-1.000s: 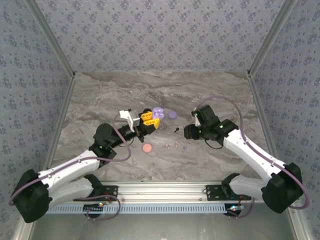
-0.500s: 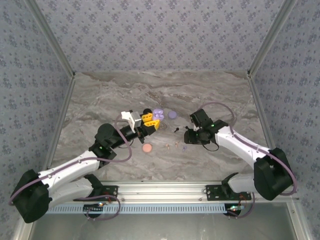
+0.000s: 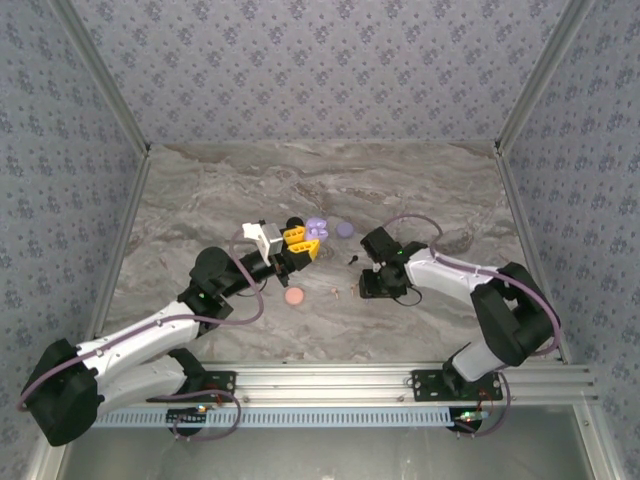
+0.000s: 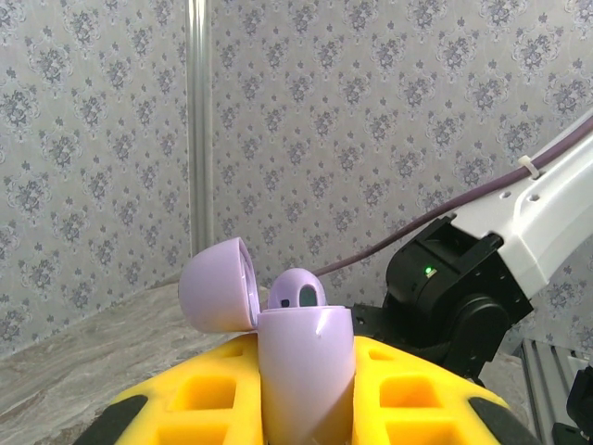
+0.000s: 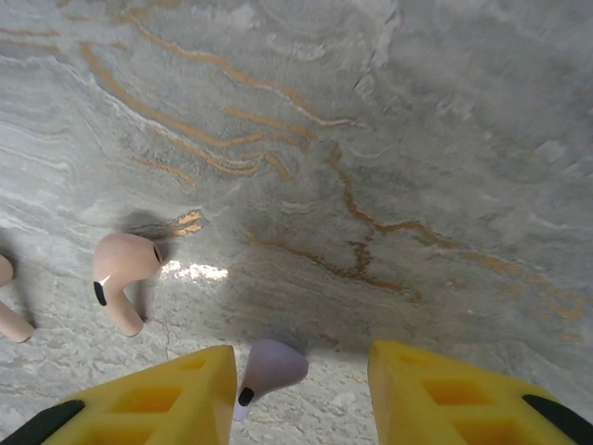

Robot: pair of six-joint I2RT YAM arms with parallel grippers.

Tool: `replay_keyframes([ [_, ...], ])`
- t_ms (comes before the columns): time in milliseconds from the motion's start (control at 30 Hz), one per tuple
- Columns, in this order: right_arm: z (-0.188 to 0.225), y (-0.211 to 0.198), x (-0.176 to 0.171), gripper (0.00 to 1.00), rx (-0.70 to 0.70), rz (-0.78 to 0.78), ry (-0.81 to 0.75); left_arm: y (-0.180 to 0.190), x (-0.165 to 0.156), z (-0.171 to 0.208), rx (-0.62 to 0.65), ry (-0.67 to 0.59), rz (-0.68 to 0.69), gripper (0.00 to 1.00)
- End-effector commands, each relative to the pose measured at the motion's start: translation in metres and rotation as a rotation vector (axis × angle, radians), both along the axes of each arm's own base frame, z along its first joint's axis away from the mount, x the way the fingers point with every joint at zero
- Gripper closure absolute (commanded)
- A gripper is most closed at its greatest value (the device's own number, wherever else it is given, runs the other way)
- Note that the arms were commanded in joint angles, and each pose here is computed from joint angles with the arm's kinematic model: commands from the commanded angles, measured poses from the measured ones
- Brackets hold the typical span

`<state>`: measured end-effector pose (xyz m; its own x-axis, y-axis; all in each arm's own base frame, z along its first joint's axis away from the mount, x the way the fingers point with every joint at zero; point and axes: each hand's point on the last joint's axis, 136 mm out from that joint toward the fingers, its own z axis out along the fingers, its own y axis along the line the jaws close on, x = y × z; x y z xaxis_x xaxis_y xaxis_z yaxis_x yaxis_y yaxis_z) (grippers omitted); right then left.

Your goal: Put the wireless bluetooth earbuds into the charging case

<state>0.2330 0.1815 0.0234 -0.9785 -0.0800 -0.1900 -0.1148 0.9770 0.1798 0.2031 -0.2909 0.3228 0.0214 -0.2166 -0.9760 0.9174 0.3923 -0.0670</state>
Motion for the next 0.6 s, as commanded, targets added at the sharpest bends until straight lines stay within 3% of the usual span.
replay_keyframes([
  [0, -0.005, 0.002, -0.001, 0.57, -0.015, -0.01, 0.013, 0.003, -0.004, 0.009, -0.019, -0.033, 0.002, 1.0],
  [567, -0.015, 0.014, -0.005, 0.71, -0.046, 0.036, 0.049, 0.003, -0.004, 0.008, -0.014, -0.032, 0.004, 1.0],
])
